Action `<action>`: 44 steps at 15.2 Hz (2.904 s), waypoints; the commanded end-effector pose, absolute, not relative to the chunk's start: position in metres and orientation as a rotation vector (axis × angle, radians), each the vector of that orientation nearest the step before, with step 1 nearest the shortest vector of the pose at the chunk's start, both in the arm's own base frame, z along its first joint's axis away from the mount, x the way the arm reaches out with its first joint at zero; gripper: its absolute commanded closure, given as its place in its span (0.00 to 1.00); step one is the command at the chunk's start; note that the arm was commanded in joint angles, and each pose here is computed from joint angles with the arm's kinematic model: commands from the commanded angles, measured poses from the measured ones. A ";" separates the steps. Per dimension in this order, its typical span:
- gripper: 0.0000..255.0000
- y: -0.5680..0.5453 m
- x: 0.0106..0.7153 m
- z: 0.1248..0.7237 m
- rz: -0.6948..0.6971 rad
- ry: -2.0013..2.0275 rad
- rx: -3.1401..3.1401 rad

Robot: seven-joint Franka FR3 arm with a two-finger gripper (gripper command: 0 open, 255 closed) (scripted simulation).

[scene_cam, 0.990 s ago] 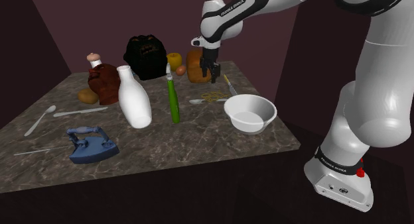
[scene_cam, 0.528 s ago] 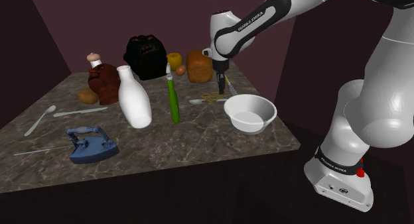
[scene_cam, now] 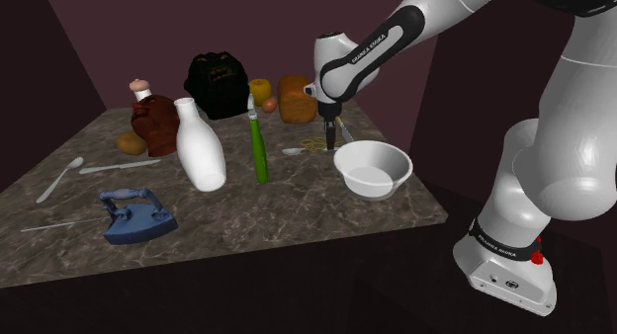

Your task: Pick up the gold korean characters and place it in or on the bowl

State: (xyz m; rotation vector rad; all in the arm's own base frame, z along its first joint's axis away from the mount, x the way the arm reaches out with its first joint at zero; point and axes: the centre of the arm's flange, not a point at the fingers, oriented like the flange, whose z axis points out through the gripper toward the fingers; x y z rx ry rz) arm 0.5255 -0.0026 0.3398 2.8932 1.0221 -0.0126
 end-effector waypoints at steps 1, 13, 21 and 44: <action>0.00 -0.002 0.525 0.338 -0.012 1.022 2.893; 1.00 -0.003 0.526 0.338 -0.012 1.022 2.893; 1.00 -0.002 0.525 0.364 -0.012 1.022 2.893; 1.00 -0.002 0.525 0.486 -0.012 1.022 2.893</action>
